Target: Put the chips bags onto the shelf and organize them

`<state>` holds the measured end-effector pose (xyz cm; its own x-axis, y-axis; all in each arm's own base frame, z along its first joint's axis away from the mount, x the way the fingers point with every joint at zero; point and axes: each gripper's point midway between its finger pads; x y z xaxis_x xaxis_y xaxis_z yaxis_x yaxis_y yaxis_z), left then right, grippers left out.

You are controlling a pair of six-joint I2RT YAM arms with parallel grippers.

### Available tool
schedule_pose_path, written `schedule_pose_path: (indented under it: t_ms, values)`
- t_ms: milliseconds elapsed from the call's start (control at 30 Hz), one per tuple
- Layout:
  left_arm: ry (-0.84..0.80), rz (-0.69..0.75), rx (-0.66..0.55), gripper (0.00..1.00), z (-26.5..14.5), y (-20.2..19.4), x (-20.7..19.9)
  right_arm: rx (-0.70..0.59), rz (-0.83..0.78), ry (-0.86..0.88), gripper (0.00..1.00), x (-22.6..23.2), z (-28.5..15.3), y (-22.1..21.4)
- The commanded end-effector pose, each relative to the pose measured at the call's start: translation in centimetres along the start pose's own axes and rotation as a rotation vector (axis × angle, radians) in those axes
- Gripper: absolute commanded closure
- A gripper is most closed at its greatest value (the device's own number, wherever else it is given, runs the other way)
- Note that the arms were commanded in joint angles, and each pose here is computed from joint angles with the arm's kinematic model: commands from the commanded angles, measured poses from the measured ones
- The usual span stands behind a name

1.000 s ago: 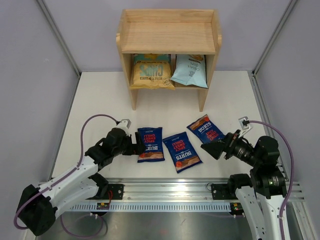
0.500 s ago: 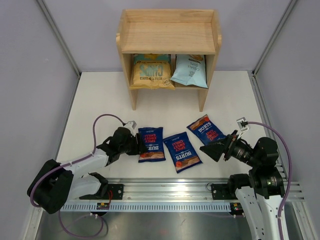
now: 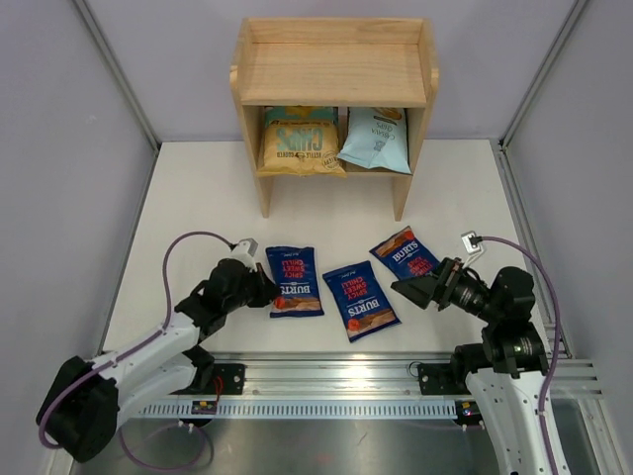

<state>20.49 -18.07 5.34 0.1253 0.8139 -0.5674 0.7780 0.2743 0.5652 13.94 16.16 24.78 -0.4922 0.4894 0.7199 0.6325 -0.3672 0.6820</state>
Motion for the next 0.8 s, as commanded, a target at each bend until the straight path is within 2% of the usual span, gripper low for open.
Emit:
schedule_pose_path:
  t_ms: [0, 67, 100, 267, 300, 367, 400, 467, 500, 667, 767]
  values:
    - [-0.037, -0.015, -0.131, 1.0, -1.1, 2.3, -0.9, -0.014, 0.083, 0.093, 0.01, 0.5, 1.3, 0.7]
    - [-0.081, -0.016, -0.192, 1.0, -2.1, 3.5, -1.8, -0.047, 0.09, 0.104, 0.01, 0.2, 1.8, 1.4]
    - [-0.077, -0.031, -0.187, 1.0, -2.4, 3.2, -1.7, -0.039, 0.142, 0.096, 0.02, -0.6, 2.2, 1.0]
    - [-0.169, -0.049, -0.269, 1.0, -4.4, 4.9, -3.7, -0.048, 0.17, 0.115, 0.08, -1.4, 4.1, 1.3]
    - [-0.186, -0.056, -0.279, 1.0, -4.8, 5.1, -4.1, 0.005, 0.172, 0.132, 0.08, -0.9, 5.0, 0.1]
    - [-0.218, -0.059, -0.299, 1.0, -5.4, 5.6, -4.8, -0.005, 0.156, 0.112, 0.08, -0.9, 6.5, -0.1]
    - [-0.252, -0.064, -0.315, 1.0, -6.0, 5.9, -5.5, 0.075, 0.15, 0.138, 0.08, 0.2, 7.6, -2.1]
    - [-0.284, -0.07, -0.34, 1.0, -6.6, 6.4, -6.1, 0.09, 0.156, 0.119, 0.09, 0.1, 9.9, -2.9]
    - [-0.306, -0.079, -0.359, 1.0, -7.1, 6.8, -6.6, 0.128, 0.179, 0.142, 0.09, 1.2, 10.5, -4.2]
    - [-0.453, -0.095, -0.463, 1.0, -9.6, 8.5, -9.0, 0.058, 0.41, 0.077, 0.09, 1.3, 14.5, -5.9]
    - [-0.573, -0.093, -0.506, 1.0, -11.2, 9.0, -10.8, 0.06, 0.45, 0.105, 0.09, 3.4, 16.2, -6.8]
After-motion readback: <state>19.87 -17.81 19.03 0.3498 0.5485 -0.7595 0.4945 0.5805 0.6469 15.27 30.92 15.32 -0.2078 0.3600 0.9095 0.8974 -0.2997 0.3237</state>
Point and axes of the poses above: each gripper's point midway between its finger pads, its own z axis out along the fingers, its own x axis along the line the jaws close on, y = z × x, and after that the axes turned 4 degrees about -z, right-handed
